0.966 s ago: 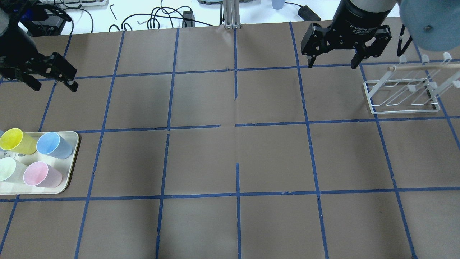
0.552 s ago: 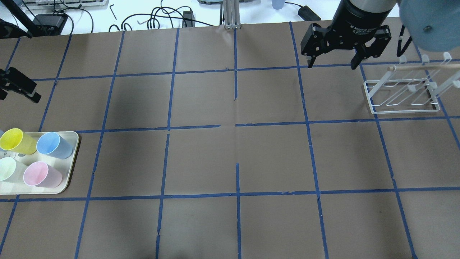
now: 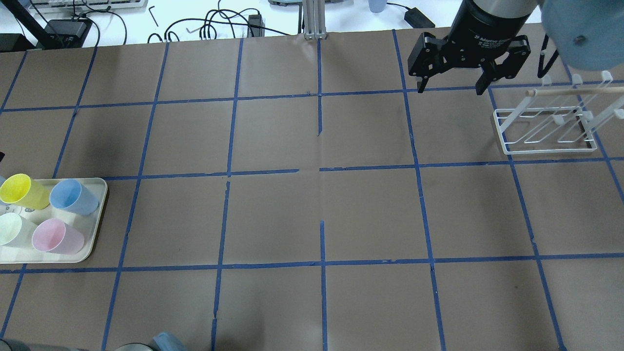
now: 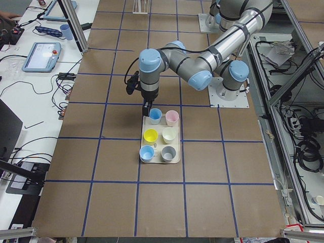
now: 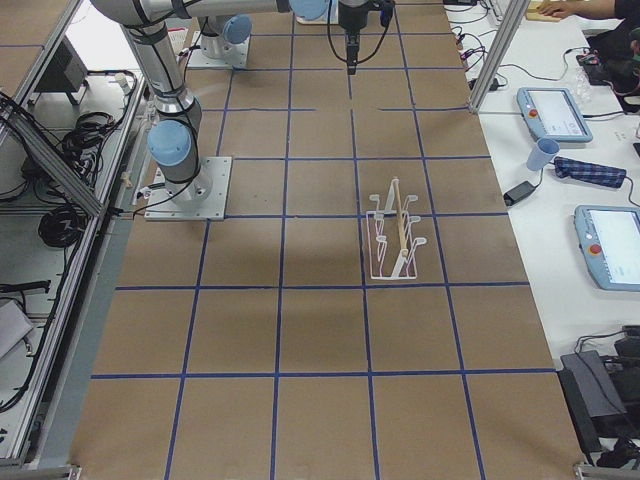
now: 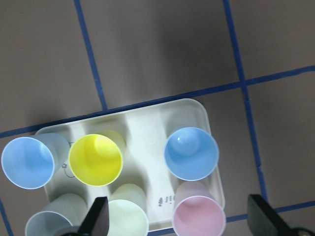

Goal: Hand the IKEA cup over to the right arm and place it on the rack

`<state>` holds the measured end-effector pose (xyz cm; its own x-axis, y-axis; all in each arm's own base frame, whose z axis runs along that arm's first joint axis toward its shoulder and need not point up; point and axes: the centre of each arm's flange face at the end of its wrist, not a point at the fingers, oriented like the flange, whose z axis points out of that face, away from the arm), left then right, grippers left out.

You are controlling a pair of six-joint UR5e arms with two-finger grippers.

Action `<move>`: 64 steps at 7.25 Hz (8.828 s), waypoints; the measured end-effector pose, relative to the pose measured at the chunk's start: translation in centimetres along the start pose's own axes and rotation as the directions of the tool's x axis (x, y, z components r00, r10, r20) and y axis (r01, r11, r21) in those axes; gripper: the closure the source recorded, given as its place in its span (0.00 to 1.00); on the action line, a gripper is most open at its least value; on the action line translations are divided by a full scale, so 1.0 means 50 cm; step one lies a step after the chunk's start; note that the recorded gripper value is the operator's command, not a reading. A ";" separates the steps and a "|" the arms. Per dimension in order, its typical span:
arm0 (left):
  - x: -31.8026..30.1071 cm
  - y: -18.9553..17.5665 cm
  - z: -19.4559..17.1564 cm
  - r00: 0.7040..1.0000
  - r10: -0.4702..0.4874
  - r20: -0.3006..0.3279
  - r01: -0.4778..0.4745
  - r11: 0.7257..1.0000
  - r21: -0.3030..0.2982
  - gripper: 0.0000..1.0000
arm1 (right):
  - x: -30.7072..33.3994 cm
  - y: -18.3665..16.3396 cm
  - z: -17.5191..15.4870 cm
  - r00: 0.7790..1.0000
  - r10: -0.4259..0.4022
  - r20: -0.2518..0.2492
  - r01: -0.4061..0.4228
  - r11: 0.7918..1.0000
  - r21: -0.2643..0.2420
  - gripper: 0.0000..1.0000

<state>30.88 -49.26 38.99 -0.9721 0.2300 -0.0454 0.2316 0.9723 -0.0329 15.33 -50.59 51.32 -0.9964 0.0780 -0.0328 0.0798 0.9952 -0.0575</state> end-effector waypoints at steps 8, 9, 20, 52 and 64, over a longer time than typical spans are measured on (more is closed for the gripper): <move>-0.333 0.049 0.237 0.999 -0.034 -0.006 0.034 0.999 0.021 0.00 | -0.001 0.002 -0.002 1.000 0.000 0.000 0.000 1.000 0.002 0.00; -0.332 0.035 0.254 0.999 -0.039 0.000 0.039 0.999 0.001 0.00 | -0.001 0.001 -0.002 1.000 0.000 0.000 0.000 1.000 0.003 0.00; -0.336 0.011 0.332 0.999 -0.051 0.001 0.051 0.998 -0.030 0.81 | 0.000 0.001 -0.002 1.000 0.002 0.001 -0.002 1.000 0.003 0.00; 1.021 -0.288 -0.098 -0.045 -0.005 -0.999 0.257 0.966 -0.017 1.00 | 0.297 0.019 -0.021 0.472 0.647 0.598 -0.253 0.750 -0.612 0.00; 1.138 -0.249 -0.080 -0.189 0.083 -0.978 0.276 0.961 0.028 1.00 | 0.138 0.034 -0.010 0.240 0.713 0.659 -0.149 0.698 -0.700 0.00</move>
<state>-27.46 -48.09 40.80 0.1674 0.0787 0.9827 -0.0451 0.9964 -0.0721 8.58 -48.34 51.48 -0.1637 0.6885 -0.7065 0.1845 0.7249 0.6637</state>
